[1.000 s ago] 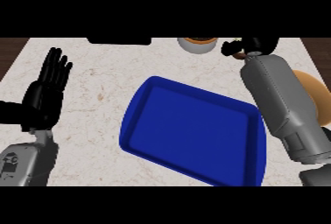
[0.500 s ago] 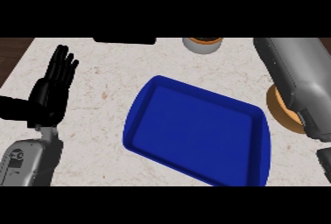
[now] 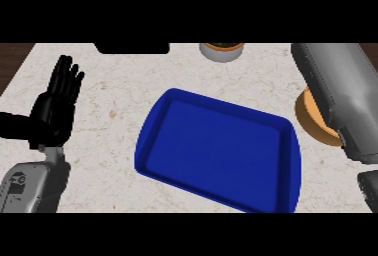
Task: Pick the cupcake from the tray and place it in the pot
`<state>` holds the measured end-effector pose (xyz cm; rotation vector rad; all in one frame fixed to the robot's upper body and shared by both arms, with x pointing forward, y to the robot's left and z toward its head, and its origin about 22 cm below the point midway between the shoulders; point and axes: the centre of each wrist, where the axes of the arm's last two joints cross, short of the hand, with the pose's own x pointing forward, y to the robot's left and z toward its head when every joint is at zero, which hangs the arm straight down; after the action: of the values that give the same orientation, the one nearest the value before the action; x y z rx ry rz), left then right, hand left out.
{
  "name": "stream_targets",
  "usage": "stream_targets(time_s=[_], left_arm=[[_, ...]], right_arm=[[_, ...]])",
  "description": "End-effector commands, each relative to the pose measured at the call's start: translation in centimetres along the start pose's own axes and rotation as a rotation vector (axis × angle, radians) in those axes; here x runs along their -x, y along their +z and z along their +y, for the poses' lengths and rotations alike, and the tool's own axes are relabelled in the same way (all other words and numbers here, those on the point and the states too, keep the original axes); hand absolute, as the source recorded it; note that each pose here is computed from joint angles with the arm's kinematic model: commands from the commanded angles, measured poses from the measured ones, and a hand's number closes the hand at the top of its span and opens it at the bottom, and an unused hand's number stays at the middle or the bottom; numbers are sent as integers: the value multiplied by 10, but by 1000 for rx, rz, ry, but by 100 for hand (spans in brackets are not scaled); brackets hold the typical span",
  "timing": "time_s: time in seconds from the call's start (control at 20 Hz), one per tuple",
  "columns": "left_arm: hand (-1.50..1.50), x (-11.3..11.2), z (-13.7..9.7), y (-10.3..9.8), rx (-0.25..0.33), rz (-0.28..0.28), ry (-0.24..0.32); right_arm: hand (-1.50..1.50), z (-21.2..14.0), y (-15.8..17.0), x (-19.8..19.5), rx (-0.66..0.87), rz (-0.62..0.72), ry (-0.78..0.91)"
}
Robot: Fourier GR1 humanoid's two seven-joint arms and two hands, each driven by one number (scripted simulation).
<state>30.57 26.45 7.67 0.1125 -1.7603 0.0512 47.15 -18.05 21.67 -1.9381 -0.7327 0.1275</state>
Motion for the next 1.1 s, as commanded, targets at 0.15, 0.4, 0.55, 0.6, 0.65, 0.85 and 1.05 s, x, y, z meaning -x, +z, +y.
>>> stream_targets(time_s=[0.15, 0.4, 0.55, 0.6, 0.65, 0.85, 1.05], left_arm=[[0, -3, 11, 1, -34, 14, -13], [0, 1, 8, 1, -35, 17, 5], [0, 3, 7, 7, -17, 15, -4], [0, -3, 17, 5, -28, 15, -4], [0, -2, 3, 2, -35, 6, -9], [0, 5, 10, -1, -11, 7, 1], [0, 7, 4, 10, -7, 15, 5]], right_arm=[[150, 19, -13, 33, -7, 238, -8], [150, 23, -31, 64, -23, 240, -29], [150, 66, -29, 113, -12, 244, -11], [150, 47, -25, 107, -9, 240, -20], [150, 54, -27, 122, -21, 230, -23], [150, 69, -45, 153, -57, 286, 2], [150, 93, -29, 173, -233, 377, -75]])
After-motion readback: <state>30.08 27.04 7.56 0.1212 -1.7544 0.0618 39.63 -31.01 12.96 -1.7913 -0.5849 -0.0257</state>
